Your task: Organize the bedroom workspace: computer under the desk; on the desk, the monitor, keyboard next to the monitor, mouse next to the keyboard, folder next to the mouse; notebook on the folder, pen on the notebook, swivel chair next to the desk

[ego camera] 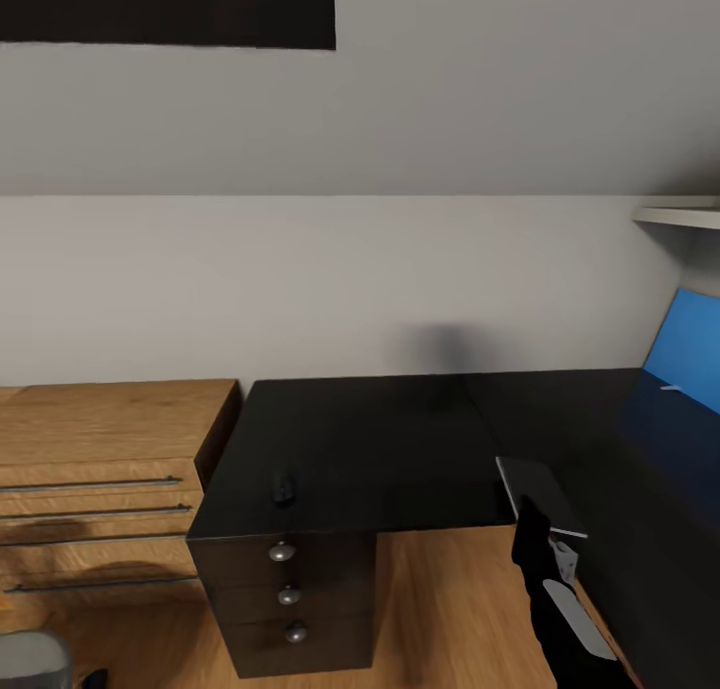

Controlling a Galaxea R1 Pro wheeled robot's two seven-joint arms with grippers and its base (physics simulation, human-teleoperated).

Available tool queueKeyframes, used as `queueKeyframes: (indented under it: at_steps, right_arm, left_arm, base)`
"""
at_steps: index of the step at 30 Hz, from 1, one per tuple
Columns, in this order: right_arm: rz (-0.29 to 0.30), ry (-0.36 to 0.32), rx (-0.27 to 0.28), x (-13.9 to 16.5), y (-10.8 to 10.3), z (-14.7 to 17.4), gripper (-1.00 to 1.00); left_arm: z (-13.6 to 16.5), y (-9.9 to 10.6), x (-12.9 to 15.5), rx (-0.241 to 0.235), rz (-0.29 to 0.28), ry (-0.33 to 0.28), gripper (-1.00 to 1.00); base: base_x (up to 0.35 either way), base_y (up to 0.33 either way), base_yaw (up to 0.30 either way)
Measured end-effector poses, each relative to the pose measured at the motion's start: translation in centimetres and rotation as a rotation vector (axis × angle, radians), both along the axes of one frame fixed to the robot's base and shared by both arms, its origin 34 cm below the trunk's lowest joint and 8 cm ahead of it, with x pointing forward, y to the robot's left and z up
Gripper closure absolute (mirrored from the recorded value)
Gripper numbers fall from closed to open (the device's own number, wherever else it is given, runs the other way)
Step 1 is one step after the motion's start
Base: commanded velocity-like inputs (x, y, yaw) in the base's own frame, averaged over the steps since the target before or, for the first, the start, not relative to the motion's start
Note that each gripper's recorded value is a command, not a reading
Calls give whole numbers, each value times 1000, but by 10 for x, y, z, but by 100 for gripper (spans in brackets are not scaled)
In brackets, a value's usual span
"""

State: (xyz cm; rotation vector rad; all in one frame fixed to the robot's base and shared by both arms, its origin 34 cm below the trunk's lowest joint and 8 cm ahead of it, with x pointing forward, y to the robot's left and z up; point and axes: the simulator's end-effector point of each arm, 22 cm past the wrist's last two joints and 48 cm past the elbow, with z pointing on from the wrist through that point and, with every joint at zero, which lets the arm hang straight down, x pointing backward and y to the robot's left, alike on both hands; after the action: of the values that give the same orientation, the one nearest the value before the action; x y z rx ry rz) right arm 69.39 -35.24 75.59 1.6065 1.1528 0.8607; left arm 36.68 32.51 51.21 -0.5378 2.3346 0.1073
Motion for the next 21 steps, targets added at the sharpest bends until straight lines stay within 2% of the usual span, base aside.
queueKeyframes:
  at_steps: [13, 21]
  right_arm:
    - [1, -17, 2, 1, 2, 10, 100]
    - [3, -20, 6, 2, 5, 11, 100]
  left_arm:
    - [4, 0, 6, 0, 0, -18, -100]
    - [5, 0, 8, 0, -1, -24, -100]
  base:
    - [-12, 0, 122]
    - [-244, 0, 99]
